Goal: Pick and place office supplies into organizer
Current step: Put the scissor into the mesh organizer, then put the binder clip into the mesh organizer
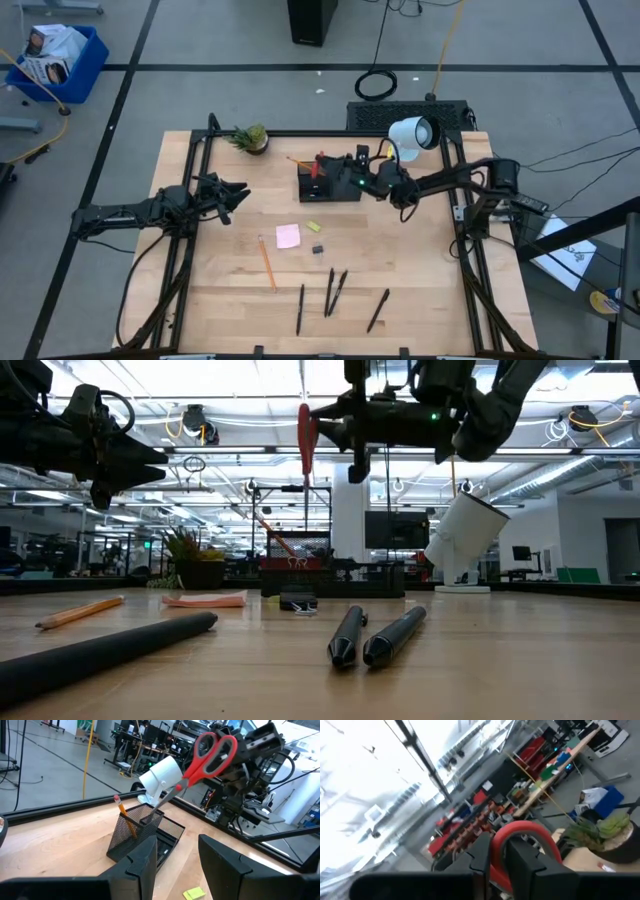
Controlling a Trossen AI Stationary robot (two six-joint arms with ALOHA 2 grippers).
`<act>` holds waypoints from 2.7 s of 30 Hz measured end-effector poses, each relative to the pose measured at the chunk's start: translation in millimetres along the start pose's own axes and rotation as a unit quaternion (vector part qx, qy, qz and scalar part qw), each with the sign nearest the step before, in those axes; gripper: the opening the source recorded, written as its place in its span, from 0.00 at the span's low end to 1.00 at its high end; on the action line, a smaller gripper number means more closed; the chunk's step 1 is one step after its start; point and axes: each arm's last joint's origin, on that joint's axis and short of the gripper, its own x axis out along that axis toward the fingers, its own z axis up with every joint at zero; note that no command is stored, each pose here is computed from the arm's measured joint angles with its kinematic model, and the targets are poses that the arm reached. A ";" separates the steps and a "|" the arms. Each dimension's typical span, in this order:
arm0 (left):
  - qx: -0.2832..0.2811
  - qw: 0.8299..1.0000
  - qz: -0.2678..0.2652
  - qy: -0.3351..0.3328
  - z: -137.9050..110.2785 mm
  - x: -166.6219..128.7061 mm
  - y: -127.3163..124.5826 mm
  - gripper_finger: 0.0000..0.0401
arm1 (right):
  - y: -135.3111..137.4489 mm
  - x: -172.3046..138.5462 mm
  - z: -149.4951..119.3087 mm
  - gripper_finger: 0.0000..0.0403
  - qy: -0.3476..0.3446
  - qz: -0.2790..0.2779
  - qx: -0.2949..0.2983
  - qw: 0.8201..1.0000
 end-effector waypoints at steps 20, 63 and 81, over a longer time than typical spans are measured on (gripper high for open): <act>0.000 1.000 0.000 0.000 0.0 0.0 0.0 0.37 | -34.1 2.8 -7.1 0.12 -0.025 -0.083 0.029 0.996; 0.000 1.000 0.000 0.000 0.0 0.0 0.0 0.37 | -54.7 1.9 -8.7 0.58 0.083 -0.114 0.069 0.988; 0.000 1.000 0.000 0.000 0.0 0.0 0.0 0.37 | 3.1 -15.5 -67.2 0.53 0.269 0.128 -0.161 0.941</act>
